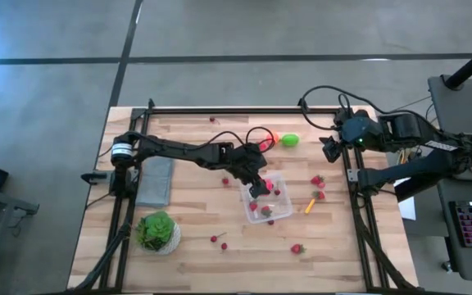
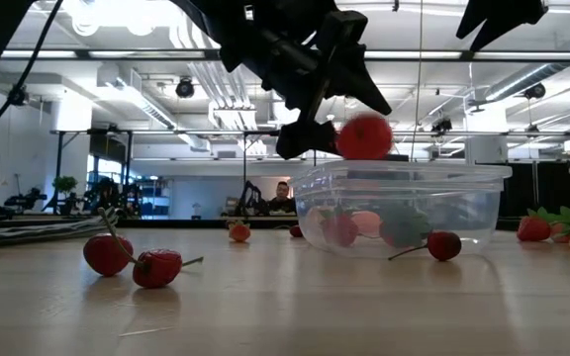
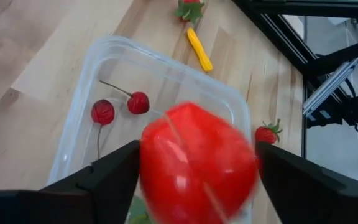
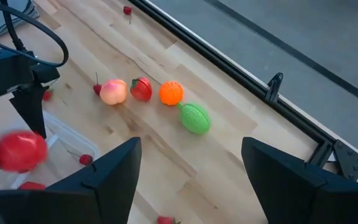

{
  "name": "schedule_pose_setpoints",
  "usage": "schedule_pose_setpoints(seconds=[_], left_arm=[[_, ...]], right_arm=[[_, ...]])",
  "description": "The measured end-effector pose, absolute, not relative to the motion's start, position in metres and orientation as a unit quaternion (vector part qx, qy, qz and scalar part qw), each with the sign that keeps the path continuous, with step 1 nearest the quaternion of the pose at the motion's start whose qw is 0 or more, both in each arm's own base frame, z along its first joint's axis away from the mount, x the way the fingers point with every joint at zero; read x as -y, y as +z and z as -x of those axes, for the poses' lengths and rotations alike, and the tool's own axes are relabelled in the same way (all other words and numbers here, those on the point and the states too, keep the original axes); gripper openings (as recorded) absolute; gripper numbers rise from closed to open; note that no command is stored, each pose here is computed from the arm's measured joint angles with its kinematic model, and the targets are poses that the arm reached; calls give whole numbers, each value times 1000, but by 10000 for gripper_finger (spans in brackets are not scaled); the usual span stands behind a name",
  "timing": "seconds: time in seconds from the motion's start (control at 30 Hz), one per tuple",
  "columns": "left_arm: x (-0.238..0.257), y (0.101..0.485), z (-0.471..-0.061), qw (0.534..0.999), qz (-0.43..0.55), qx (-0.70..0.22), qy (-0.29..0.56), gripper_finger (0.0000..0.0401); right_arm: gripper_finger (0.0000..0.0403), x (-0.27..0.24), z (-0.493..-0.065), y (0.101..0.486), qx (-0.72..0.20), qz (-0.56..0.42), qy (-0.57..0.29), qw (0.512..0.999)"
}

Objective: Pick and placing Produce into tupperware
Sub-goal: Put the apple into the transparent bin, then put the strawberry into the transparent bin

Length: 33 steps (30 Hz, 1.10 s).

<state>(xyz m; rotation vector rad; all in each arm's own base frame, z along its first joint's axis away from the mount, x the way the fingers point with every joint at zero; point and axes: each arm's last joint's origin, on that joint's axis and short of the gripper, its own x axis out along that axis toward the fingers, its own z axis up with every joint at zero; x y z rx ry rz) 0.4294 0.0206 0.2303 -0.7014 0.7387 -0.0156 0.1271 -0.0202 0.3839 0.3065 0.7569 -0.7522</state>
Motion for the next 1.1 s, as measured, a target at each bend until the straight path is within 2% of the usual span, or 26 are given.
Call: schedule_pose_setpoints(seconds=[0.23, 0.53, 0.9, 1.1], left_arm=[[-21, 230, -429, 873, 334, -355, -9, 368], [-19, 231, -424, 873, 310, -376, -17, 375], [-18, 234, -407, 862, 300, -408, 4, 375], [-19, 234, -394, 863, 289, -415, 3, 375]], right_arm=[[274, 20, -127, 384, -360, -146, -357, 850], [266, 18, -128, 374, -387, -171, -339, 840], [262, 12, -133, 288, -516, -306, -360, 714], [261, 11, -140, 248, -570, -290, -379, 668]])
